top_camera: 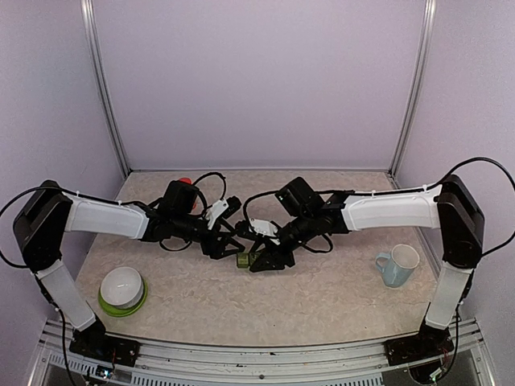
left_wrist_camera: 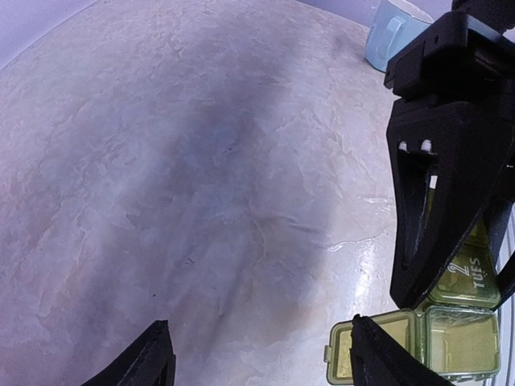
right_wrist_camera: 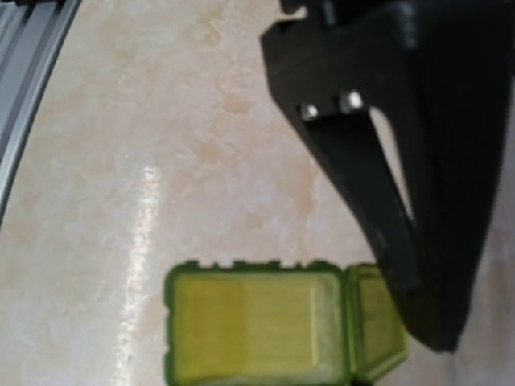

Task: Sort the pills into containers
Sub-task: Open the lid of the pill container in the compartment.

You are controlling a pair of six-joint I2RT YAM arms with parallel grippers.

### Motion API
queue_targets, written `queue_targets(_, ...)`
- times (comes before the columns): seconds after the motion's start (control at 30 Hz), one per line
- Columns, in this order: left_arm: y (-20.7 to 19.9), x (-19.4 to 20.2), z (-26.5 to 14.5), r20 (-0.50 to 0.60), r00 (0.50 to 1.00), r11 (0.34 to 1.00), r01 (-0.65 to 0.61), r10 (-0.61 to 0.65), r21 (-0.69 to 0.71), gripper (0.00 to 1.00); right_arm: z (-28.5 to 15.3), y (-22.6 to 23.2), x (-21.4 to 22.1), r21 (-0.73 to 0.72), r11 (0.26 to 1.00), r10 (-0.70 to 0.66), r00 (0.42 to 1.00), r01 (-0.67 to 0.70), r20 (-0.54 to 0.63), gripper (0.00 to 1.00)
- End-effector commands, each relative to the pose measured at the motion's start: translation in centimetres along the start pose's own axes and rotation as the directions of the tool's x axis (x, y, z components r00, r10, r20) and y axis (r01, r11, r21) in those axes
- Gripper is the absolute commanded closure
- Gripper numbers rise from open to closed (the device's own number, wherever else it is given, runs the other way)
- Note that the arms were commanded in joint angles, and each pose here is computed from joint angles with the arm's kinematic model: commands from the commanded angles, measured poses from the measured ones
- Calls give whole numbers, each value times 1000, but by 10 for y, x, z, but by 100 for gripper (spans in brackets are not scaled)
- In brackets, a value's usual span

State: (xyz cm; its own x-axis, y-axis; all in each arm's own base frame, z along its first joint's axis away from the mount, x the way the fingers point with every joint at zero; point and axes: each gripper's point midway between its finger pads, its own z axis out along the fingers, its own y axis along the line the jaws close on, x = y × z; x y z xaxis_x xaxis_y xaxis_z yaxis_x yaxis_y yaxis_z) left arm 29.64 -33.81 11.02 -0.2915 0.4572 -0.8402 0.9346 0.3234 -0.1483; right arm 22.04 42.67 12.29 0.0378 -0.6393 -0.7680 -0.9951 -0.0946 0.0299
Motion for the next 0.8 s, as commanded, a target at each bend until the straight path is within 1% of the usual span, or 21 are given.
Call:
queue_targets(0.0,-13,-2,5,-16,1000,998,-24,25,63,28,-15,-6,-26,81,996,-50,997,45,60,67)
queue_targets(0.27,-19,-2,6,-21,999,995,-32,34,89,30,-21,-6,-33,95,994,-63,994,55,84,67)
queue_targets(0.37,-18,-3,5,-18,999,996,-30,32,78,30,-22,-7,-33,93,994,-61,995,53,84,67)
queue_targets(0.53,8,-6,0,-3,1000,999,11,-11,-43,28,-19,-4,-33,73,996,-60,995,54,83,67)
queue_targets(0.6,20,-7,-5,12,1000,995,27,-26,-99,25,-18,-4,-32,63,997,-59,995,54,79,67)
queue_targets(0.77,35,-23,-26,110,994,979,47,-25,-199,19,-14,-2,-29,43,998,-51,996,48,68,67)
